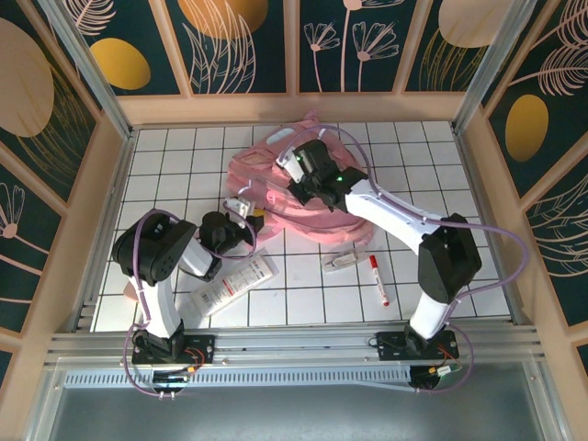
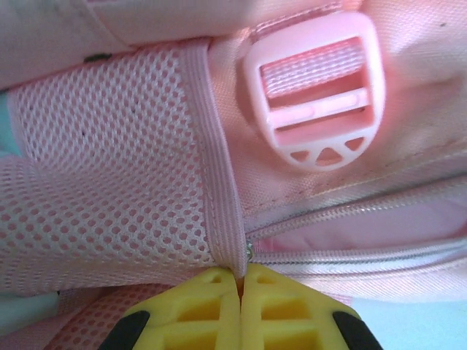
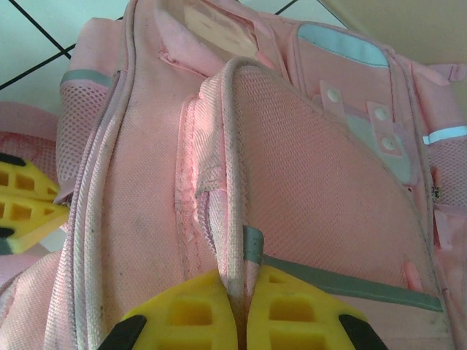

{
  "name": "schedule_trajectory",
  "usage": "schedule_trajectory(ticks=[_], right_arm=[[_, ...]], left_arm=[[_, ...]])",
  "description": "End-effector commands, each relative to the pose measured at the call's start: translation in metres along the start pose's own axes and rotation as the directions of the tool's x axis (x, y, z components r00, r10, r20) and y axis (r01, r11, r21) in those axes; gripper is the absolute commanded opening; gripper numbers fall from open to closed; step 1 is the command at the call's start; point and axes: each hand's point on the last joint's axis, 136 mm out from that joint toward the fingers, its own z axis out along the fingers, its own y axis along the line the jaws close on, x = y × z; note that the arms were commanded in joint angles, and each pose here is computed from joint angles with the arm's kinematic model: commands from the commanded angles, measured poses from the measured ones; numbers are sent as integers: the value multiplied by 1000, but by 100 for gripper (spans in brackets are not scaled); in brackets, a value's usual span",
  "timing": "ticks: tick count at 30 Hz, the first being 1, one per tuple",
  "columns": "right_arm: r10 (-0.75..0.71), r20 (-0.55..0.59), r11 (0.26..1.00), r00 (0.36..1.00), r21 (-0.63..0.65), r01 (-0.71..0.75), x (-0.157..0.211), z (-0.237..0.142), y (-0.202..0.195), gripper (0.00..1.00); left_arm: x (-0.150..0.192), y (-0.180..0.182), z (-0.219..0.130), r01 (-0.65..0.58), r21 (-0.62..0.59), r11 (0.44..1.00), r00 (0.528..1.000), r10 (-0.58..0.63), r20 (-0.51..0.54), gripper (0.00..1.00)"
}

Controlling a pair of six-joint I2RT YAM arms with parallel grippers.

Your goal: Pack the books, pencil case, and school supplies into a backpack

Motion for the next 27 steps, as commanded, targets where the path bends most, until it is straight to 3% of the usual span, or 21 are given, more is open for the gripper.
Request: schedule_trajectory(ticks=[1,5,17,27], right_arm=[[47,167,995,985,84,-61,-53,-1,-12,0],[61,173,991,983,105,-80,-54,3,-20,0],[30,173,995,985,90,-46,-57,-3,-17,0],[31,178,996,984,76,-45,-53,-9,-15,0]], left_arm=[[-8,-40,-7,-47,200,979,999,44,20,0],[-5,-45,-8,4,236,972,1000,-7,9,0],[27,-33,-10,66,169,983,997,-57,-58,21],[33,-25,-12,44,125,991,998,-37,-56,22]])
